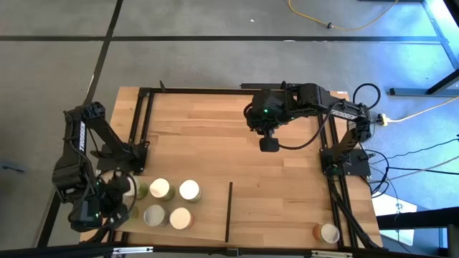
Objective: Pick and place cans onto a shelf
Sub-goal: Adjust the canned carrots on the shelf
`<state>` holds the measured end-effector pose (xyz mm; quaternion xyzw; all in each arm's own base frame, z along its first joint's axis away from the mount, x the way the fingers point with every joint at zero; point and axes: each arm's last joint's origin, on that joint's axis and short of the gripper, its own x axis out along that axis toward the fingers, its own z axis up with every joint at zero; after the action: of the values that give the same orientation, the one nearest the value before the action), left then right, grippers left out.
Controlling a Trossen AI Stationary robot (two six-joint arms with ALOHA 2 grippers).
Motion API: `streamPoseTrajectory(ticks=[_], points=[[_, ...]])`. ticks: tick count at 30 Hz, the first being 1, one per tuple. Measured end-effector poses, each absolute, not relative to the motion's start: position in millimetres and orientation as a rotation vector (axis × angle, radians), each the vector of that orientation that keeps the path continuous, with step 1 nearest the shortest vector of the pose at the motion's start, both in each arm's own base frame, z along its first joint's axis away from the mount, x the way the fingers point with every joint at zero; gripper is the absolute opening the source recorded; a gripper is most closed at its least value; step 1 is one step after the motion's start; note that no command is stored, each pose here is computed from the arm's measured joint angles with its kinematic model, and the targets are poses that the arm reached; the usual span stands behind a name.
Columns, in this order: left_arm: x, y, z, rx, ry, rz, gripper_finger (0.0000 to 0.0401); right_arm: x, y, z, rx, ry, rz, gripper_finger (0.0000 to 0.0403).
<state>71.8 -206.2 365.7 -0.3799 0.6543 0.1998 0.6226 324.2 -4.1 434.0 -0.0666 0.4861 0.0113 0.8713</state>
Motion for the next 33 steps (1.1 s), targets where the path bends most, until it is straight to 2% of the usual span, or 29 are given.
streamPoseTrajectory(ticks=[4, 28, 33], points=[[74.2, -212.4, 365.1, -0.913, 1.493, 0.411, 0.0, 324.2, -4.1, 434.0, -0.14, 1.016, 0.024, 0.0036], [74.8, -209.6, 363.3, -0.887, 1.438, 0.439, 0.0, 324.3, -4.2, 434.0, -0.139, 1.015, 0.024, 0.0036], [76.4, -207.7, 362.9, -0.869, 1.364, 0.439, 0.0, 324.3, -4.2, 434.1, -0.139, 1.015, 0.024, 0.0036]])
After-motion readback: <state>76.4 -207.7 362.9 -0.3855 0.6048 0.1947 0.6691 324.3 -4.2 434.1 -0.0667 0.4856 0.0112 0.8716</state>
